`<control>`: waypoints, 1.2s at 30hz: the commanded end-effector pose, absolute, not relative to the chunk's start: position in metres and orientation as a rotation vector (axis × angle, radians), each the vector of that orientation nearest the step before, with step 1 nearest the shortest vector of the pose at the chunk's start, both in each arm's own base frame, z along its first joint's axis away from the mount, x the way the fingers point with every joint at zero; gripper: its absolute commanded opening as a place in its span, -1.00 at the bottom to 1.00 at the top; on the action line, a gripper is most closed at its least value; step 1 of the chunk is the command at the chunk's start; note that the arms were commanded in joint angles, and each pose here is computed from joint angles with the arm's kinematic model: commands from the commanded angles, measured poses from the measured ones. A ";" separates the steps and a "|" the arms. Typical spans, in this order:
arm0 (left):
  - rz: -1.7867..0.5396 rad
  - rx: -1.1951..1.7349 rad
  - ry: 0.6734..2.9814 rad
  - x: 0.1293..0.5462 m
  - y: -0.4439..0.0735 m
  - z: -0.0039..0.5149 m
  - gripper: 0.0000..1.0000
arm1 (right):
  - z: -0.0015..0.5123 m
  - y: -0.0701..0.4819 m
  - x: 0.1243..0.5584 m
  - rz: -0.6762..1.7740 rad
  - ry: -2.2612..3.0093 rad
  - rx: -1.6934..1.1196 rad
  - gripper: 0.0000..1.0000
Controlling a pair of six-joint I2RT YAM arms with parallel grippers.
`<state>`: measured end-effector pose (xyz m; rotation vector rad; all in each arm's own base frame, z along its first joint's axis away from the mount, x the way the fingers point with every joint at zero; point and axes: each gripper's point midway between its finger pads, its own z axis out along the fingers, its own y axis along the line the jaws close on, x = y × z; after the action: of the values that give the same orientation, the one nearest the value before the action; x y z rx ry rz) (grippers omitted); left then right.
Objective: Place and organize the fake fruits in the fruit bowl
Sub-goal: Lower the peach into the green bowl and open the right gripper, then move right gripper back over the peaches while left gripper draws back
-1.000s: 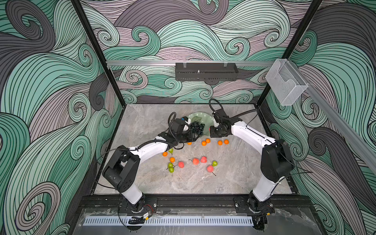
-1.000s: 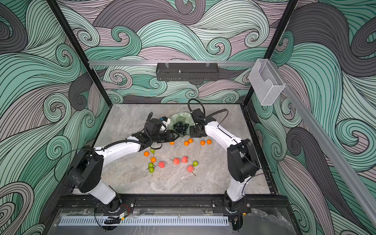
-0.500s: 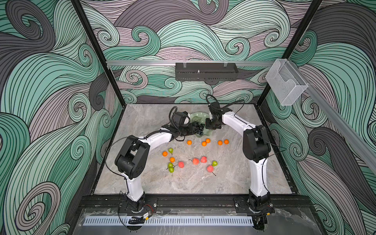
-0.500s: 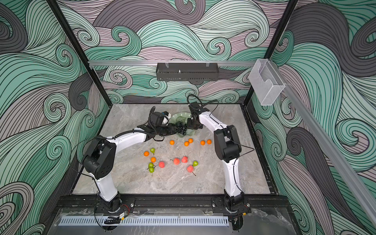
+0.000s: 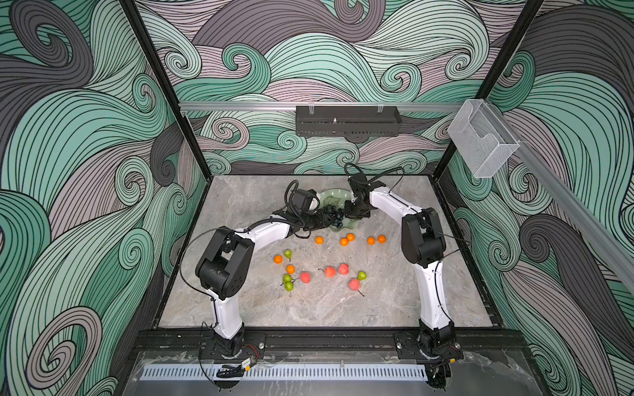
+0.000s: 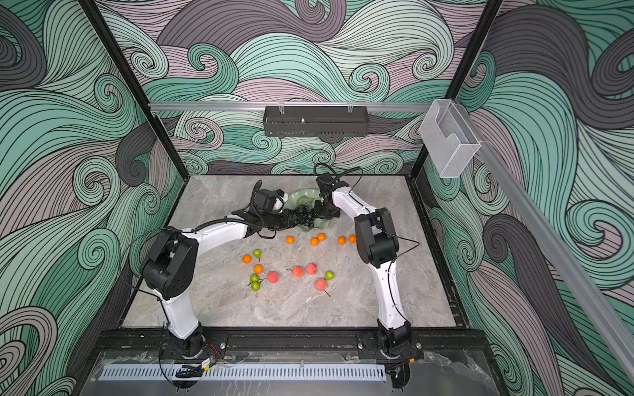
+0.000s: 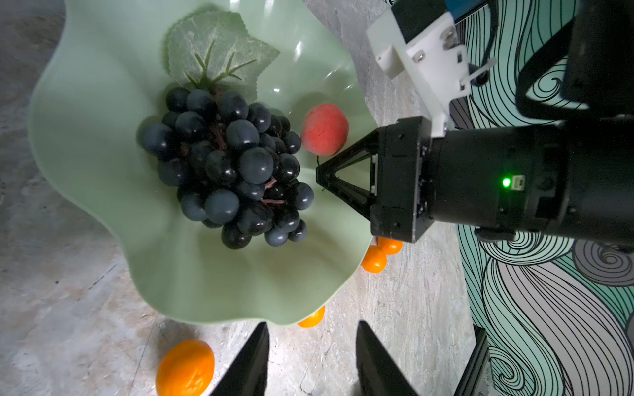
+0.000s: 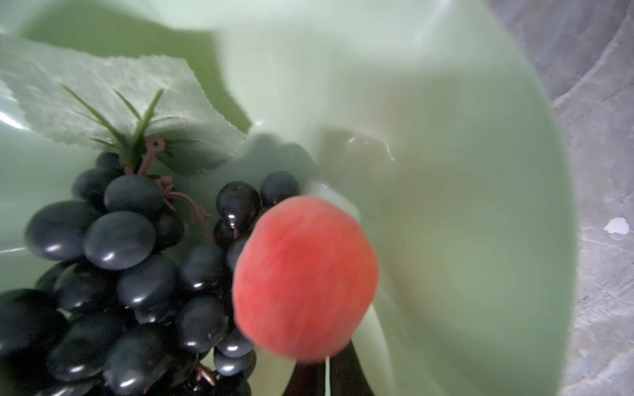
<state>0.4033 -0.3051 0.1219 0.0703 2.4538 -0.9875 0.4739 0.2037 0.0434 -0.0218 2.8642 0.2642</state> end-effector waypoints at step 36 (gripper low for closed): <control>-0.860 0.286 2.425 0.192 -0.262 0.151 -0.11 | 0.090 0.163 0.196 0.224 2.830 -0.145 -0.60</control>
<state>0.1974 -0.2691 0.1555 0.3227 2.4173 -0.9186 0.2082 0.1688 0.0950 -0.1990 2.8203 0.2533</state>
